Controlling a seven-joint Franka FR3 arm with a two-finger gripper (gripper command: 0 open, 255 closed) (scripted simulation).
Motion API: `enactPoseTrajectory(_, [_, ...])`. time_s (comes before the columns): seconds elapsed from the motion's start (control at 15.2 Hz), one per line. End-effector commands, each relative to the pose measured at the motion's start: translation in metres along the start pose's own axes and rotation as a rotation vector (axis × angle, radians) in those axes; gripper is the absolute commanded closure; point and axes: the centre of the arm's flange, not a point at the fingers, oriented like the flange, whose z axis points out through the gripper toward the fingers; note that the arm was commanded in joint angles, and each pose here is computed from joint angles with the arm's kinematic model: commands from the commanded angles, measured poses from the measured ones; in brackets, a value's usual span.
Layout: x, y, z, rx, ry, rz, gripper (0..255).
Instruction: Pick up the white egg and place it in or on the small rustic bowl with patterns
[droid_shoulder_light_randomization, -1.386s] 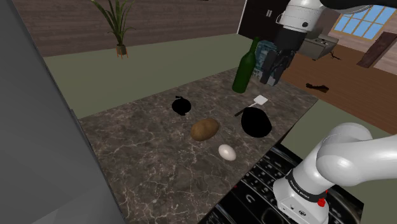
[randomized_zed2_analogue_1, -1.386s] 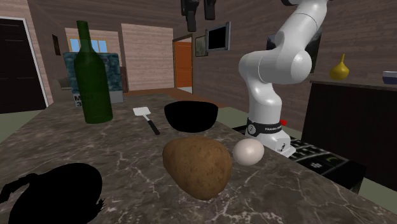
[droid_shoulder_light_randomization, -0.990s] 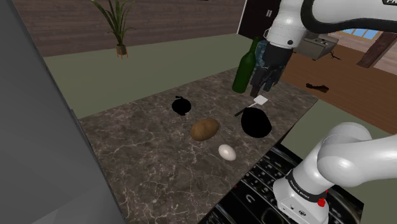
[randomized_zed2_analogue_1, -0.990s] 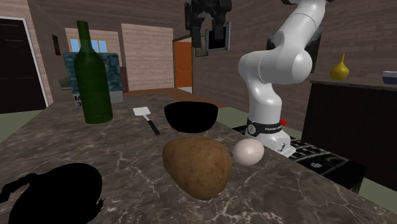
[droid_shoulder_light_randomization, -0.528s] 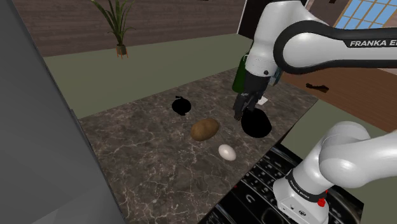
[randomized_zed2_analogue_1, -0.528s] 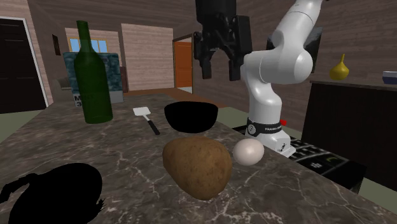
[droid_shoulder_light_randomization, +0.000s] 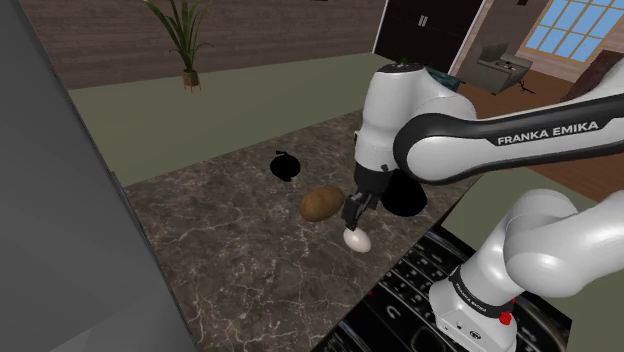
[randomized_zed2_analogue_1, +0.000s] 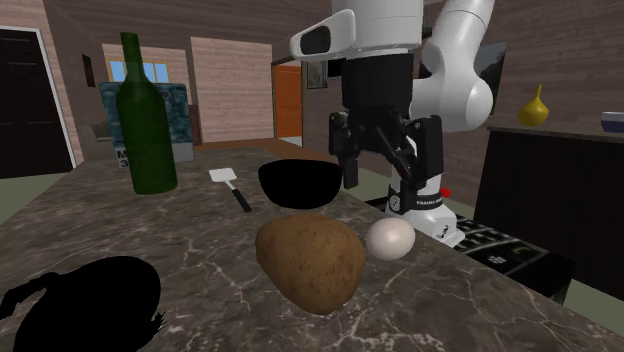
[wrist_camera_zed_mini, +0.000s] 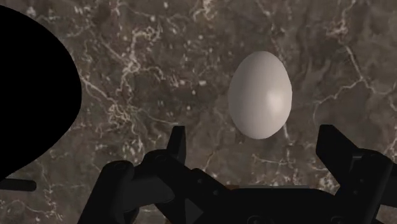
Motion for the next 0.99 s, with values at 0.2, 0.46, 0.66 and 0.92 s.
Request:
enactPoseTrajectory(0.2, [0.003,-0.018,0.034,-0.012,-0.006,-0.016,0])
enactPoseTrajectory(0.46, [0.003,-0.018,0.056,-0.012,-0.006,-0.016,0])
enactPoseTrajectory(0.66, [0.003,-0.018,0.064,-0.012,-0.006,-0.016,0])
enactPoseTrajectory(0.92, [0.003,-0.018,0.064,-0.012,-0.006,-0.016,0])
